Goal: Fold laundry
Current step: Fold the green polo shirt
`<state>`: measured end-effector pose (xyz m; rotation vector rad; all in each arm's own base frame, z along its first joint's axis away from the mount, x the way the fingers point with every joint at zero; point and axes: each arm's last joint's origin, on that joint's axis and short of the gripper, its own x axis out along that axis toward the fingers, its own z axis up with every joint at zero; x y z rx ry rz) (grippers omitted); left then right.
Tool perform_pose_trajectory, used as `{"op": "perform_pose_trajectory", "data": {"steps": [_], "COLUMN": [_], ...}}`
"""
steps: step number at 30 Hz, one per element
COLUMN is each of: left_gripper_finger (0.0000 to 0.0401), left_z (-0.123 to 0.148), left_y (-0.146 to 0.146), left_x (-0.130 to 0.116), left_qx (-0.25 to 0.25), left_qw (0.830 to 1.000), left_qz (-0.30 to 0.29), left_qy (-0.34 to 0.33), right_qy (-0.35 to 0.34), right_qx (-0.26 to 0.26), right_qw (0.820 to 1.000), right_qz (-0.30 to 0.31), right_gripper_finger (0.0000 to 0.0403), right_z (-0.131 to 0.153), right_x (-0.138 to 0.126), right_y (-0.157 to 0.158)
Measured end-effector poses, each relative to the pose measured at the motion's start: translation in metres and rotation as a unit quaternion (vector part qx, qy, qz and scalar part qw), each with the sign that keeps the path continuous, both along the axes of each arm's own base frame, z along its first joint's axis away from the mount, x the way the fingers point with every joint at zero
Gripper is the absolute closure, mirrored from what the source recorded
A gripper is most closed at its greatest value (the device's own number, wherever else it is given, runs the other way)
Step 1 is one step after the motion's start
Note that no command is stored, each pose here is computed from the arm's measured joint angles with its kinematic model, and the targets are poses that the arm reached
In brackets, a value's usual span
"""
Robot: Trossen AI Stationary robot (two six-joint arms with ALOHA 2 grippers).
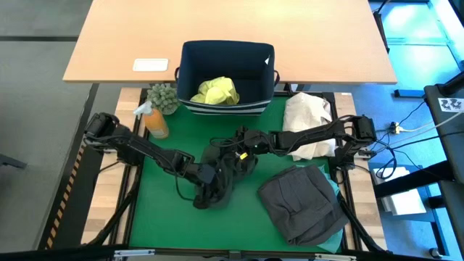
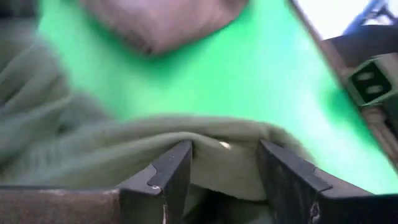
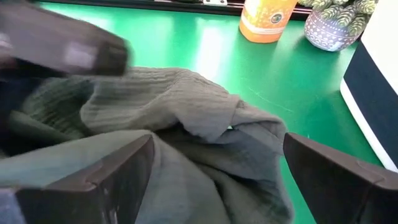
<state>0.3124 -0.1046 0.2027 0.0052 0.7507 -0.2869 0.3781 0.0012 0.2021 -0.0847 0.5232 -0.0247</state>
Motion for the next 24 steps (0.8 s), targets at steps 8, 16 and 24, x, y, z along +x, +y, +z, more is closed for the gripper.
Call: {"op": "perform_pose_trajectory", "data": {"steps": [8, 16, 24], "left_gripper_finger": [0.0225, 0.0225, 0.0225], "left_z": [0.031, 0.043, 0.038], "left_y": [-0.038, -0.046, -0.022], "left_x": [0.001, -0.003, -0.010], "left_qx": [0.008, 0.109, 0.211], "left_qw": [0.990, 0.989, 0.975], "left_qz": [-0.126, -0.077, 0.061], "left_qy": [-0.067, -0.067, -0.015], "right_qy": [0.004, 0.014, 0.022], "right_qx": [0.000, -0.001, 0.019], "right_qw": [1.000, 1.000, 0.999], "right_qz": [0.000, 0.000, 0.032], "right_gripper_finger": [0.0047, 0.0047, 0.0047], "right_z": [-0.001, -0.002, 0.008], "right_x": [0.000, -0.001, -0.008], "right_y": [0.000, 0.000, 0.002]}}
